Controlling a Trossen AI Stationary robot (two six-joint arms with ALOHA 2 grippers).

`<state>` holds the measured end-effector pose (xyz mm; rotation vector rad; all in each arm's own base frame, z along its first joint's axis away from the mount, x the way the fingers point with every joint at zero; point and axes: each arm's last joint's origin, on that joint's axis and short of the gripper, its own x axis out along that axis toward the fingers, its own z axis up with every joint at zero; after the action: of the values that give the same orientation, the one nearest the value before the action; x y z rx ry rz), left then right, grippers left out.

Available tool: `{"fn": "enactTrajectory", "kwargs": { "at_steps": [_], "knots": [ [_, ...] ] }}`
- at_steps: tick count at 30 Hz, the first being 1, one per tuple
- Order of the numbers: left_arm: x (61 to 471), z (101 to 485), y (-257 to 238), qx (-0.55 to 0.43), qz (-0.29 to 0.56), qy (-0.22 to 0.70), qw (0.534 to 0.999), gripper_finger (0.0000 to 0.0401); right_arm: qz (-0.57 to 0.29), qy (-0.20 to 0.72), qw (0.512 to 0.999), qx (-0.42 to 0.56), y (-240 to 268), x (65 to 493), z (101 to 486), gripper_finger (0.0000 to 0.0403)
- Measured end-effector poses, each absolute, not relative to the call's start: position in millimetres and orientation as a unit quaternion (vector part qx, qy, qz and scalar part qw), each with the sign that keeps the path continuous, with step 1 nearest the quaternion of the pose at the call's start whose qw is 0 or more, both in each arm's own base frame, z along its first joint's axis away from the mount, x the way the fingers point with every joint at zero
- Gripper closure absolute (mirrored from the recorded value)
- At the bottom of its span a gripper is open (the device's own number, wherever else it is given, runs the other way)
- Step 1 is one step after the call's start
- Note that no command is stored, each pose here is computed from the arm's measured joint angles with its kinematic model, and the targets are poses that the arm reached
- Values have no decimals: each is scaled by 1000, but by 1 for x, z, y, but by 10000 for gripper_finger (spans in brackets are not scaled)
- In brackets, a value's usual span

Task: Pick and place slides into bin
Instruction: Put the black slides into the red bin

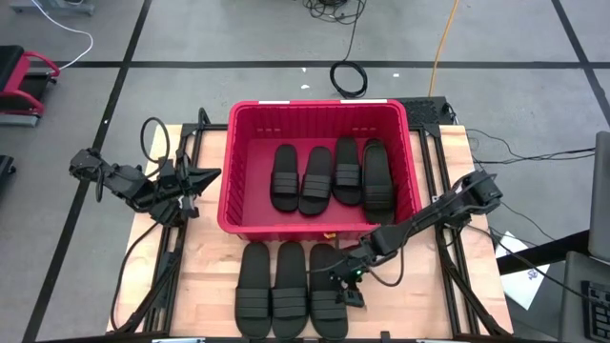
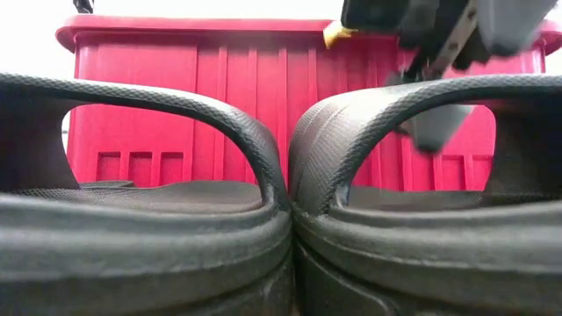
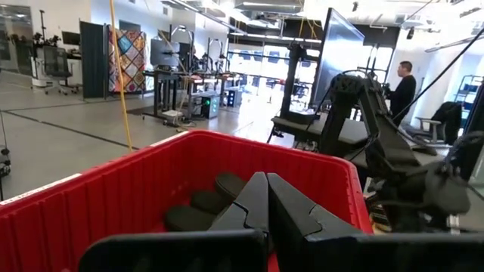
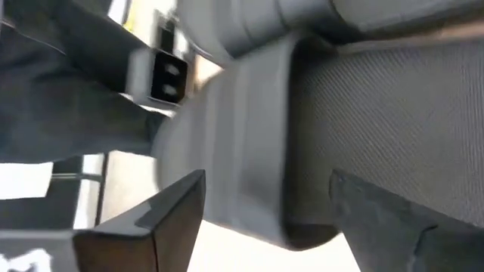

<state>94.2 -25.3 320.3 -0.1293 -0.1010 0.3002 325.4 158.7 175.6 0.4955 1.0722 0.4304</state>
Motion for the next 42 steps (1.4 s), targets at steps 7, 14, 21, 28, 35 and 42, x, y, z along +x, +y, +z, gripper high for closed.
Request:
{"fn": "enactTrajectory", "kwargs": {
  "at_steps": [7,14,21,28,35,42],
  "knots": [
    [94,320,-25,-74,149,-50,985,400,213,519,793,238,162,331,155,135],
    [94,319,-25,-73,149,-48,985,400,242,509,785,256,167,336,151,194],
    [94,319,-25,-69,149,-47,985,400,255,485,789,280,167,337,165,379],
    [94,319,-25,-56,150,-44,986,400,232,443,808,312,162,328,205,395],
    [95,318,-27,-36,130,-39,990,400,289,334,837,323,154,306,289,397],
    [95,318,-27,-9,121,-33,992,400,270,284,876,281,123,287,388,399]
  ]
}}
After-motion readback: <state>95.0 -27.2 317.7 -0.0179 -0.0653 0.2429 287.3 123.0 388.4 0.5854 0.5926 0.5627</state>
